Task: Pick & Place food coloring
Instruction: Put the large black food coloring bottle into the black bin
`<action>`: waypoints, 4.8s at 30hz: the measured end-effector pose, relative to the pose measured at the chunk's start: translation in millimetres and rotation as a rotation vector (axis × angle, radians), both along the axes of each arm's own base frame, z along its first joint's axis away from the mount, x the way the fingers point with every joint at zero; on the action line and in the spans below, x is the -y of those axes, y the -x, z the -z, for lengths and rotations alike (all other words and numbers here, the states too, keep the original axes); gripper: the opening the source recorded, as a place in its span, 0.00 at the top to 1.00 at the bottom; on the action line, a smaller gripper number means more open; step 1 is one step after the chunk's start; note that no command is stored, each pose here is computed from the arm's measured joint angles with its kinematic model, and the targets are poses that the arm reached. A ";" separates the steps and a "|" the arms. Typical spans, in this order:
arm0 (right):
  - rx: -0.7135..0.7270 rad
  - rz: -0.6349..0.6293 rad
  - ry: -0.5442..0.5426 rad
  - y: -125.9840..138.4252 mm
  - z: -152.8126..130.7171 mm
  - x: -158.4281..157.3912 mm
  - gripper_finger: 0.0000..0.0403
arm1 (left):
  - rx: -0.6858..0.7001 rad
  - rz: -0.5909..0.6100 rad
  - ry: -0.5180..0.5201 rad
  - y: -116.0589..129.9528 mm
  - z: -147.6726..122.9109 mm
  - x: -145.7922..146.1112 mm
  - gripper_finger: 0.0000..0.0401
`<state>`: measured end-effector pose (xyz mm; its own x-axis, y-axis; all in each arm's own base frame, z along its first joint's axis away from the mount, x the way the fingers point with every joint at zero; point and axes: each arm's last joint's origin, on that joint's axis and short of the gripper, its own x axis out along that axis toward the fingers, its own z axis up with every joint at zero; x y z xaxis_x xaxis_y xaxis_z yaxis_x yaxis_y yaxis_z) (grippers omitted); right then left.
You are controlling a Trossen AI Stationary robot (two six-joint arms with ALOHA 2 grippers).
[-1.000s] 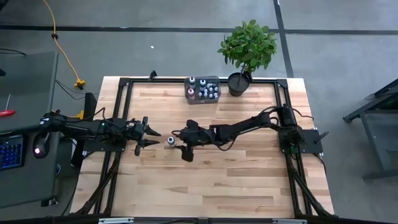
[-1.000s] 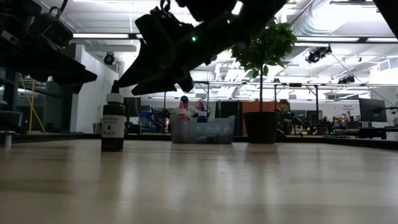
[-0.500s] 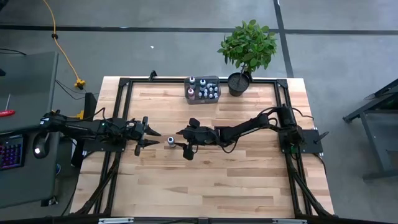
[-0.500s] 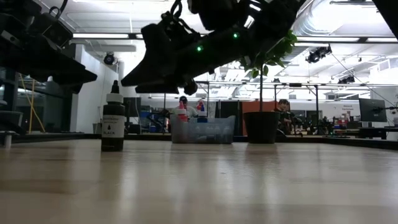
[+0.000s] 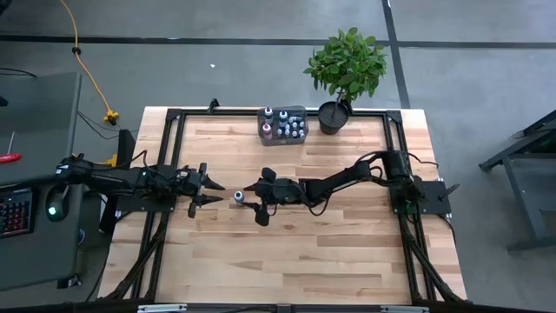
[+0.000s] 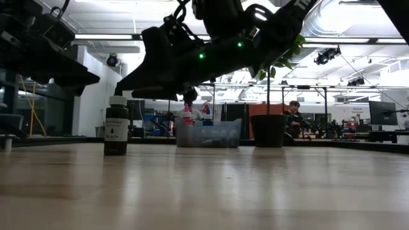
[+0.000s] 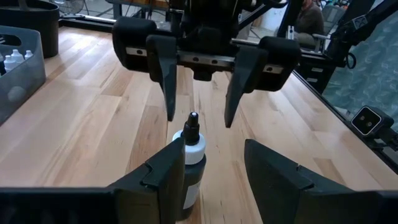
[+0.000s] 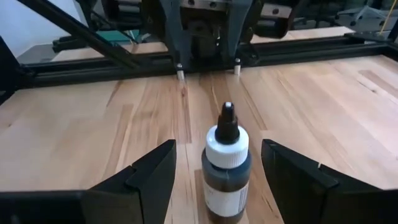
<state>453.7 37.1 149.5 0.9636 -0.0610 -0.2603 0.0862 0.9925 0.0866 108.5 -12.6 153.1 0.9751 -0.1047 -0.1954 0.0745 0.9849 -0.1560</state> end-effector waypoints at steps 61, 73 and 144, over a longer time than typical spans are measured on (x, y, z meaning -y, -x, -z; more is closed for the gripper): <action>-0.041 -0.028 -0.045 -23.3 14.5 14.0 0.73 | 0.000 0.001 0.000 0.0 0.0 0.0 0.59; -0.043 -0.028 -0.045 -23.3 14.4 14.1 0.76 | 0.000 0.000 0.000 0.0 0.0 0.0 0.59; 0.008 0.873 0.061 -8.0 -128.7 87.5 0.77 | 0.001 0.001 0.000 0.0 -0.1 0.1 0.59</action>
